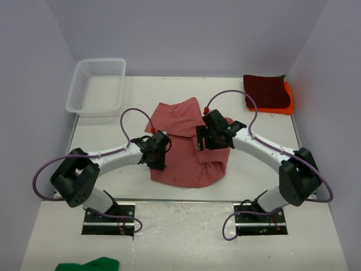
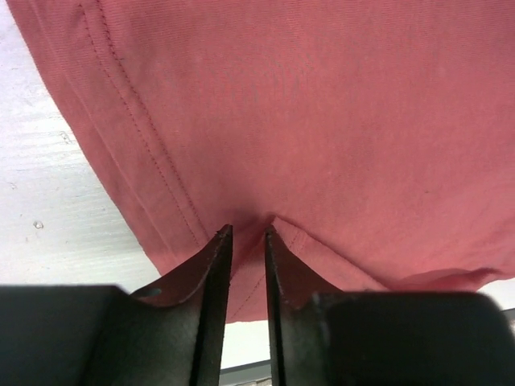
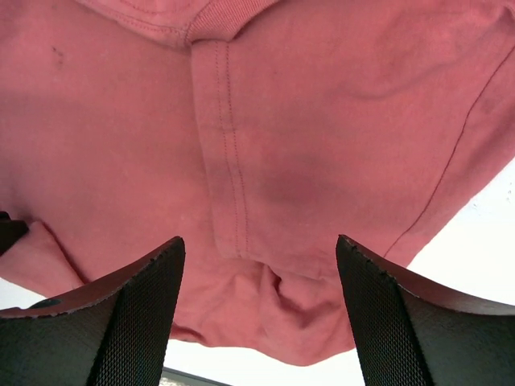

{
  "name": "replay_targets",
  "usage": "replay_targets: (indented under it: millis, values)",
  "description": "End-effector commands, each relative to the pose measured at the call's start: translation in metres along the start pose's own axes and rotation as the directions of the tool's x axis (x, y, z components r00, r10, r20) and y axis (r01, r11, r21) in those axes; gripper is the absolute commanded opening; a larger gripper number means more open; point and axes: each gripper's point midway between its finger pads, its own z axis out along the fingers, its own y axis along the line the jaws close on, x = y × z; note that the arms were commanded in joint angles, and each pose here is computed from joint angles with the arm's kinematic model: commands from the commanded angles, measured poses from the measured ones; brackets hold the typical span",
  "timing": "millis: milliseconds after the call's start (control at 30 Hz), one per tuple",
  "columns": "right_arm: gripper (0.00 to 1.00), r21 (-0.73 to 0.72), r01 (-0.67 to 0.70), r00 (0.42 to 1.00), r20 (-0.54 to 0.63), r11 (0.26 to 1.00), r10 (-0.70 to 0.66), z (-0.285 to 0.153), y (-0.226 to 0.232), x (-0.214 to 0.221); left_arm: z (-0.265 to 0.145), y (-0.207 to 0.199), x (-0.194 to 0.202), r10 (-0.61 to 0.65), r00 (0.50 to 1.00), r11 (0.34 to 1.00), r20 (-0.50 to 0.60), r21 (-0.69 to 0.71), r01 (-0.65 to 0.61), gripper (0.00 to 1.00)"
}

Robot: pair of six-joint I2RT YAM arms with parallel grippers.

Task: Fold and stack the t-shirts
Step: Flatten out the tshirt

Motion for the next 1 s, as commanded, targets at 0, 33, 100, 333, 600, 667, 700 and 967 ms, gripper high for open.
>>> replay_targets:
  millis: [0, 33, 100, 333, 600, 667, 700, 967]
  values:
    - [0.76, -0.049, -0.013, 0.999, 0.033, 0.999, 0.014, 0.000, 0.011, -0.009, -0.007, -0.013, -0.006, -0.014, 1.000, 0.998, 0.027, 0.060, 0.013, 0.25]
    - [0.76, -0.051, -0.011, 1.000, 0.027, 0.999, 0.012, 0.002, 0.011, -0.007, -0.008, -0.014, -0.007, -0.016, 0.999, 0.998, 0.032, 0.062, 0.014, 0.27]
    - [0.76, -0.047, -0.011, 1.000, 0.014, 0.999, 0.012, 0.008, 0.011, -0.003, -0.012, -0.015, -0.008, -0.019, 0.999, 0.997, 0.038, 0.071, 0.016, 0.30]
    - [0.76, -0.045, -0.011, 1.000, -0.001, 0.999, 0.011, 0.014, 0.012, 0.001, -0.015, -0.020, 0.023, -0.030, 0.999, 0.994, -0.012, 0.107, 0.031, 0.30]
    - [0.76, -0.050, -0.012, 1.000, -0.007, 0.999, 0.011, 0.016, 0.015, 0.002, -0.034, -0.037, 0.079, -0.013, 0.998, 0.983, -0.054, 0.180, 0.023, 0.25]
    - [0.76, -0.052, -0.010, 1.000, -0.008, 0.999, 0.010, 0.017, 0.016, 0.002, -0.048, -0.051, 0.087, -0.009, 1.000, 0.975, -0.029, 0.221, 0.015, 0.18]
    - [0.76, -0.053, -0.009, 1.000, -0.011, 0.999, 0.008, 0.018, 0.017, 0.002, -0.053, -0.051, 0.091, -0.007, 1.000, 0.979, -0.027, 0.206, 0.012, 0.16]
    - [0.76, -0.056, 0.004, 1.000, -0.025, 0.998, -0.005, 0.022, 0.021, 0.008, -0.067, -0.050, 0.082, 0.027, 0.998, 0.999, 0.059, 0.031, -0.029, 0.18]
